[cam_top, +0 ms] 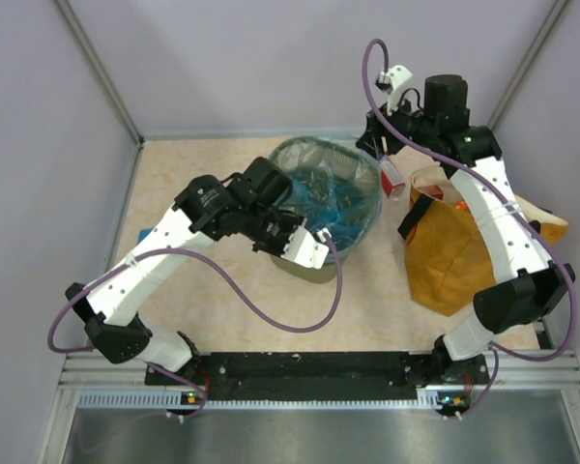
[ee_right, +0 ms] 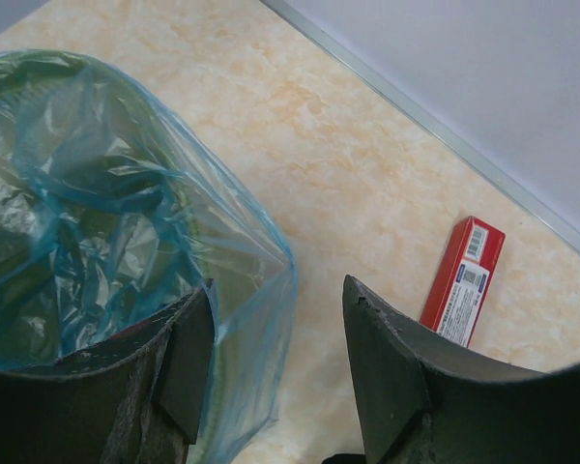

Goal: Put the trash bags into the trash bin
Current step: Place the trash bag in the trash bin.

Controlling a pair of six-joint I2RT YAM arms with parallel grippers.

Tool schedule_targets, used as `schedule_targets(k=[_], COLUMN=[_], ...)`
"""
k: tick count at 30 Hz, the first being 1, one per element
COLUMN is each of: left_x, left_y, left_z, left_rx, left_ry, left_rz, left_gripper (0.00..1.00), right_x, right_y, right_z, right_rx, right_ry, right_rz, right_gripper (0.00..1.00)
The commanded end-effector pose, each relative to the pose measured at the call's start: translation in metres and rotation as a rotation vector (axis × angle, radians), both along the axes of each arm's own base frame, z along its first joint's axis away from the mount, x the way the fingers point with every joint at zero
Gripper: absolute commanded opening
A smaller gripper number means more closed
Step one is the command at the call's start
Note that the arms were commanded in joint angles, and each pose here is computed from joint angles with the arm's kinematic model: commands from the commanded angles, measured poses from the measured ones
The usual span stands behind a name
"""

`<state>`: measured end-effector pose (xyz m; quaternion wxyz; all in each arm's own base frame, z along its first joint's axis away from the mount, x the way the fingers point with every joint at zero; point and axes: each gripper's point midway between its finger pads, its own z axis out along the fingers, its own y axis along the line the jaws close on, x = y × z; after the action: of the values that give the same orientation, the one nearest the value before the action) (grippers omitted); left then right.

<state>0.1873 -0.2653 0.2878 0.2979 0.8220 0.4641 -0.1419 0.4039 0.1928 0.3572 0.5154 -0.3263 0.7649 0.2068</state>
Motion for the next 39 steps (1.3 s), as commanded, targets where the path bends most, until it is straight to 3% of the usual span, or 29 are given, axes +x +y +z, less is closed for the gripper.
schedule_targets(k=[1, 11, 13, 15, 23, 31, 36, 39], left_x=[0.024, 0.037, 0.039, 0.038, 0.020, 0.013, 0.034, 0.039], left_y=[-0.010, -0.017, -0.017, -0.017, -0.001, 0.031, 0.072, 0.093], left_z=[0.040, 0.046, 0.052, 0.059, 0.092, 0.100, 0.090, 0.065], left_rx=[-0.077, -0.113, -0.138, -0.171, -0.343, -0.545, -0.641, -0.599], left_ry=[-0.191, -0.232, -0.238, -0.237, -0.160, -0.031, -0.063, -0.093], left_rz=[-0.037, 0.008, 0.037, 0.063, 0.203, 0.452, 0.724, 0.814], left_gripper=[0.13, 0.37, 0.58, 0.99, 0.99, 0.99, 0.99, 0.99], right_x=[-0.021, -0.025, -0.025, -0.027, -0.039, -0.024, -0.001, 0.016], right_y=[0.001, -0.006, -0.006, -0.006, -0.014, -0.045, -0.058, -0.060], right_z=[0.042, 0.045, 0.045, 0.045, 0.038, 0.017, 0.001, -0.013], right_rx=[0.061, 0.040, 0.040, 0.044, 0.044, -0.014, -0.049, -0.073], right_ry=[-0.075, -0.087, -0.087, -0.082, -0.065, -0.054, -0.038, -0.021], right_rz=[0.028, 0.004, 0.003, 0.005, -0.004, -0.088, -0.132, -0.134], right_gripper=[0.55, 0.55, 0.55, 0.55, 0.56, 0.56, 0.55, 0.54])
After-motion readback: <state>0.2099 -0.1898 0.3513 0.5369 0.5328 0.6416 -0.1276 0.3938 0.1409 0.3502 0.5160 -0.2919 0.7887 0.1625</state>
